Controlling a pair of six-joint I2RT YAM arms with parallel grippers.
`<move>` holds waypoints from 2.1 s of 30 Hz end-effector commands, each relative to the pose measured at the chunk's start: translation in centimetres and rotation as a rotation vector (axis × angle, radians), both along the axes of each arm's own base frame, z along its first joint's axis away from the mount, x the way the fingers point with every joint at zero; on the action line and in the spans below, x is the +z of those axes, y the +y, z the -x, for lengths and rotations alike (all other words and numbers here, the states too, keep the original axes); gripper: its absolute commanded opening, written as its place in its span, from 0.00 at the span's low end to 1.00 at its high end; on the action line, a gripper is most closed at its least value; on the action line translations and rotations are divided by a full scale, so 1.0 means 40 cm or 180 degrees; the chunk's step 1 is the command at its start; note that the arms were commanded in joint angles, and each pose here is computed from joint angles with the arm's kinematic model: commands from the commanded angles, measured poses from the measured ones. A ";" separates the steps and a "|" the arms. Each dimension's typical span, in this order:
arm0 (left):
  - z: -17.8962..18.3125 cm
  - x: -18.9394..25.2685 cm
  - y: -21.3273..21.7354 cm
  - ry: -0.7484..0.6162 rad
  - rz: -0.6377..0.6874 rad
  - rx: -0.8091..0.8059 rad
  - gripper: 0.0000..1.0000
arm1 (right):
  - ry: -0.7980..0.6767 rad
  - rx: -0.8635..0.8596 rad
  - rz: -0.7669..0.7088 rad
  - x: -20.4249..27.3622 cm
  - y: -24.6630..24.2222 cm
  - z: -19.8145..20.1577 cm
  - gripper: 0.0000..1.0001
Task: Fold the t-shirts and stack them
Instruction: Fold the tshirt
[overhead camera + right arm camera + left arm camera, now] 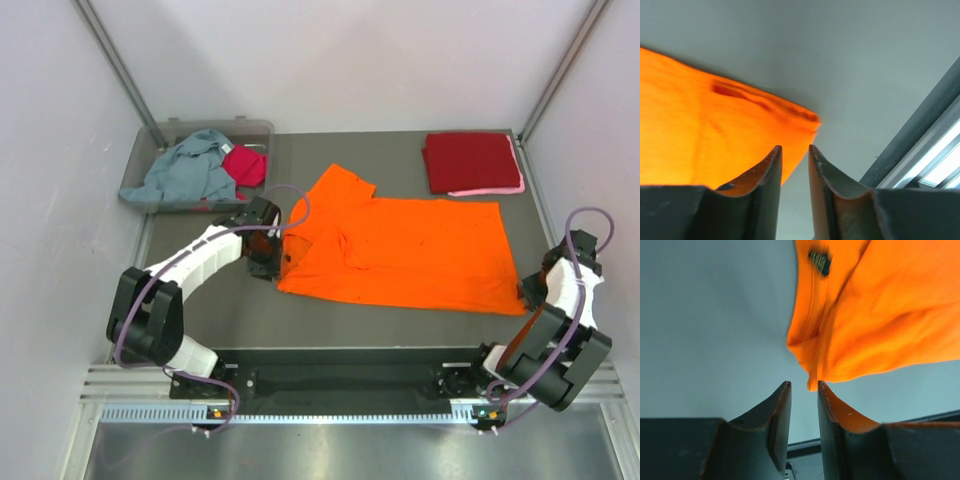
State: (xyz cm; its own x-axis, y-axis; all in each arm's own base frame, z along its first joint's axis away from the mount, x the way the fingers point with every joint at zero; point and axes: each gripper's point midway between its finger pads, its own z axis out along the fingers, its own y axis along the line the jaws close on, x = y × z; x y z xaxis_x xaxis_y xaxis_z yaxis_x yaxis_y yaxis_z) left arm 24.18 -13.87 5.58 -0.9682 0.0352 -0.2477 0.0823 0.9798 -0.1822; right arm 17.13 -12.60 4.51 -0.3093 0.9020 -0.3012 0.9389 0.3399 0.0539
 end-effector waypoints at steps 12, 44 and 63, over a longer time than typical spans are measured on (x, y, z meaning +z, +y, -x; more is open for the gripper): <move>-0.062 0.093 -0.162 -0.0164 0.1101 -0.0271 0.32 | -0.2066 0.2478 0.0369 0.348 0.411 -0.371 0.37; -0.057 -0.068 -0.080 -0.0053 0.0797 0.0408 0.33 | -0.1728 0.5672 0.1225 0.050 1.093 -0.359 0.37; -0.055 -0.062 -0.077 -0.0065 0.0793 0.0451 0.33 | -0.1489 0.5342 0.1644 0.015 1.036 -0.379 0.00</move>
